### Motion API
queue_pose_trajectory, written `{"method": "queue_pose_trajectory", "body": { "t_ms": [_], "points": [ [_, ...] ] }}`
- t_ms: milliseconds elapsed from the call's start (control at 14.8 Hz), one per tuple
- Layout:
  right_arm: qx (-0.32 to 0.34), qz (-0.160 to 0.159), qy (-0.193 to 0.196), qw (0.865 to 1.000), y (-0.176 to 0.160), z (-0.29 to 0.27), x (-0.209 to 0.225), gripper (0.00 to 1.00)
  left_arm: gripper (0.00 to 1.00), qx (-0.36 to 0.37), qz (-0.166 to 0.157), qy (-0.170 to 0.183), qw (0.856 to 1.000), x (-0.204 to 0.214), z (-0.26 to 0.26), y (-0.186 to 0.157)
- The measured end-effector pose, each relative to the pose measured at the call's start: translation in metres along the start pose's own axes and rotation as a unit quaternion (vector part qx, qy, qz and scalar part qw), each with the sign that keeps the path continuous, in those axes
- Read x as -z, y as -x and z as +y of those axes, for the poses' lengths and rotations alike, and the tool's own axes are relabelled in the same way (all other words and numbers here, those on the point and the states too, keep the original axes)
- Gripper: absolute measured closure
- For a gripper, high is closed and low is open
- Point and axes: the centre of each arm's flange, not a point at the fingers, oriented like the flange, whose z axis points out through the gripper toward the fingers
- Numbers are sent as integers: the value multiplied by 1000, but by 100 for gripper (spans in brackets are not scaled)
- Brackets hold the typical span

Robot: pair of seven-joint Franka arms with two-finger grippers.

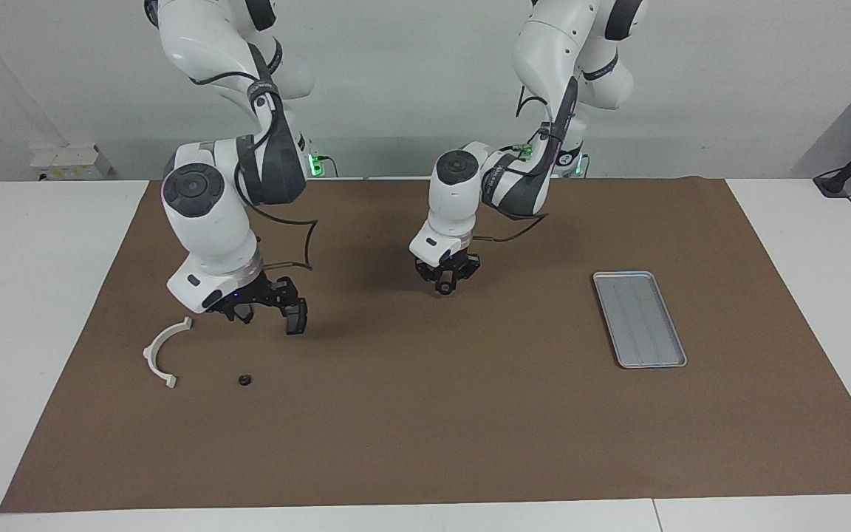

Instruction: Place bearing gear from tray to pile

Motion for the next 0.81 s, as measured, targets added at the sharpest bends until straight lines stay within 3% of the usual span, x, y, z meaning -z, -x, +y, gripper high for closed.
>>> {"method": "queue_pose_trajectory", "body": {
  "t_ms": [337, 472, 606, 809],
  "points": [
    [-4, 0, 0, 1000, 0, 0, 0, 0, 65, -1, 2, 2, 1000, -8, -2, 3],
    [-4, 0, 0, 1000, 0, 0, 0, 0, 60, -1, 3, 3, 1000, -9, -3, 4],
    [-4, 0, 0, 1000, 0, 0, 0, 0, 44, -1, 5, 4, 1000, -9, -3, 4],
    [-4, 0, 0, 1000, 0, 0, 0, 0, 10, -1, 12, -1, 1000, -7, -7, -2]
  ]
}}
